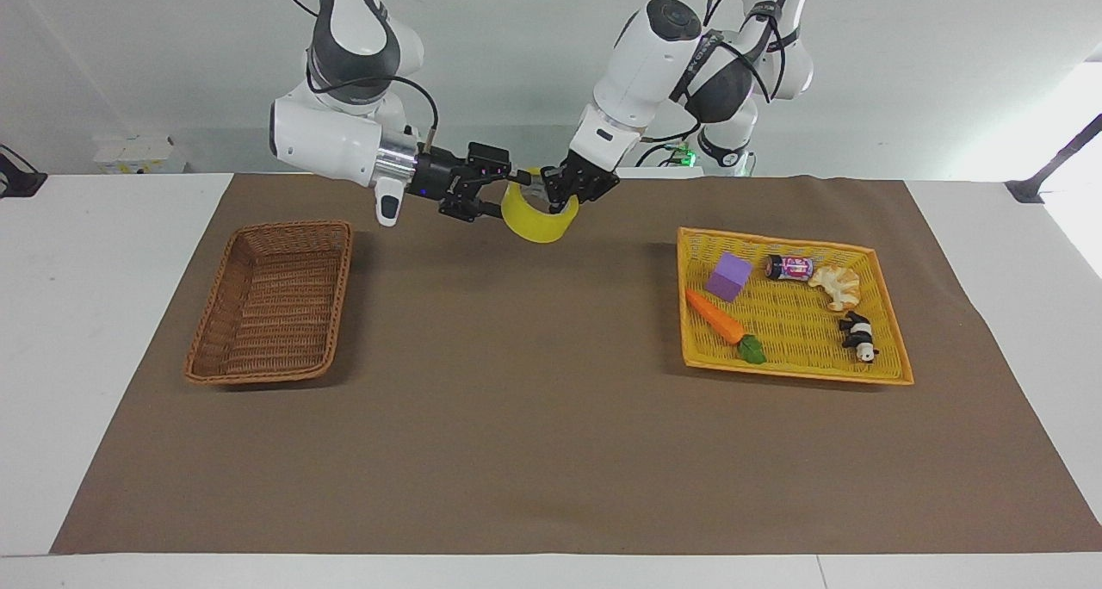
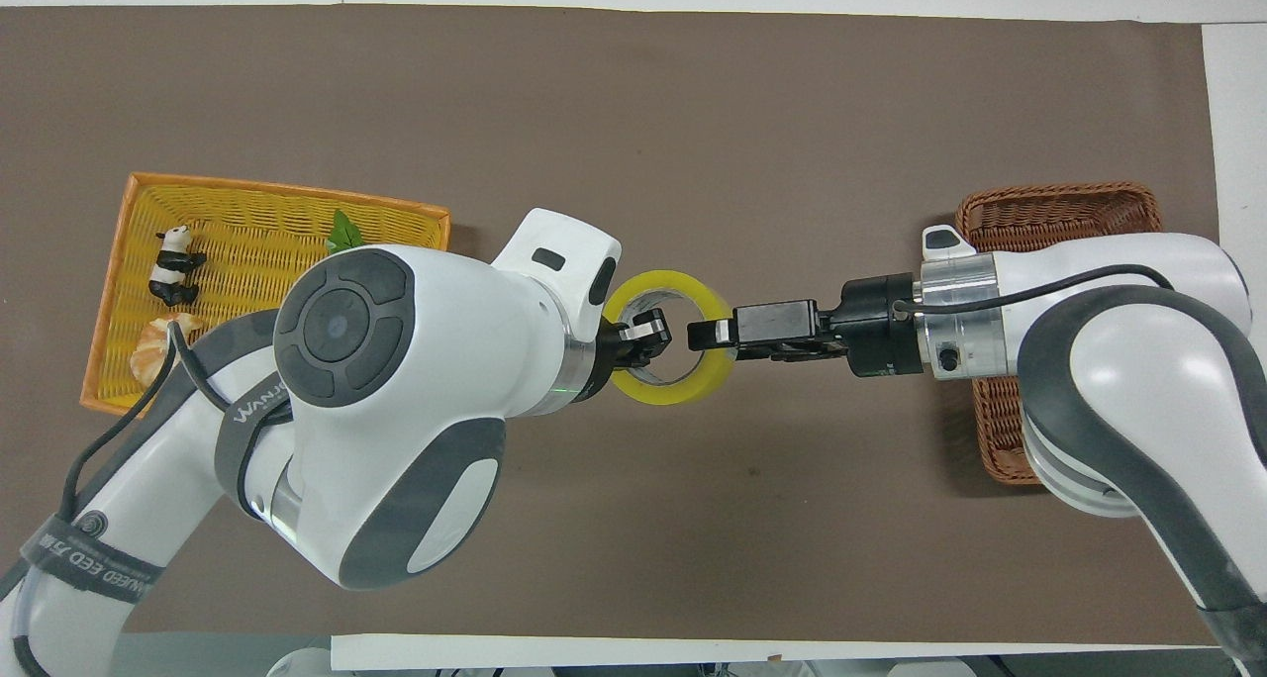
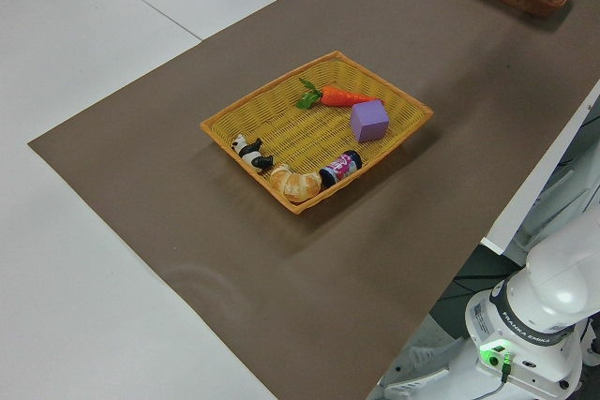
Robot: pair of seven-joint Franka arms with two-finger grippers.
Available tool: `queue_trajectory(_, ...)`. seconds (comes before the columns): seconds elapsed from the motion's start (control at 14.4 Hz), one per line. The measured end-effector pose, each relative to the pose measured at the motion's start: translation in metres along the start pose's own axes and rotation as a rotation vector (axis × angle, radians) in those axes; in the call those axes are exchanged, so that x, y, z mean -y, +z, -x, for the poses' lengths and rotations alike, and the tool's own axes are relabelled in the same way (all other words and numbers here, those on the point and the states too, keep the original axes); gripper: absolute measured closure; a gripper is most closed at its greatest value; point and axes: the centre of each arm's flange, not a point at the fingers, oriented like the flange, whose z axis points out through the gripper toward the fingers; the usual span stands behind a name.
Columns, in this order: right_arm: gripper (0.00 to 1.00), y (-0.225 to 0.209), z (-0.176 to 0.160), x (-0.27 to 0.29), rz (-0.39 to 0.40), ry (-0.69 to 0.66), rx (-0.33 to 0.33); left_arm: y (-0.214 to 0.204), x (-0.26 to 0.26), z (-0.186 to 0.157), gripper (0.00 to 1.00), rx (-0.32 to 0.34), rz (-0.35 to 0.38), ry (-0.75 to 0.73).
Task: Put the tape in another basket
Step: 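Grasp the tape roll with the right gripper beside the left gripper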
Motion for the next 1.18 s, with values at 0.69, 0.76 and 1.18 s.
queue_trajectory(0.69, 0.47, 0.0002, 0.0009, 0.0001, -0.008, -0.008, 0.002, 0.0000, -0.0001, 0.0004, 0.78, 0.001, 0.000, 0.002)
queue_trajectory(0.76, 0.47, 0.0002, 0.0010, 0.0000, -0.008, -0.007, 0.003, 0.0000, -0.0001, 0.0005, 0.78, 0.001, 0.000, 0.002)
queue_trajectory(1.18, 0.47, 0.0002, 0.0016, -0.0005, -0.011, -0.006, 0.009, -0.0004, -0.0002, 0.0013, 0.71, 0.003, -0.003, 0.003)
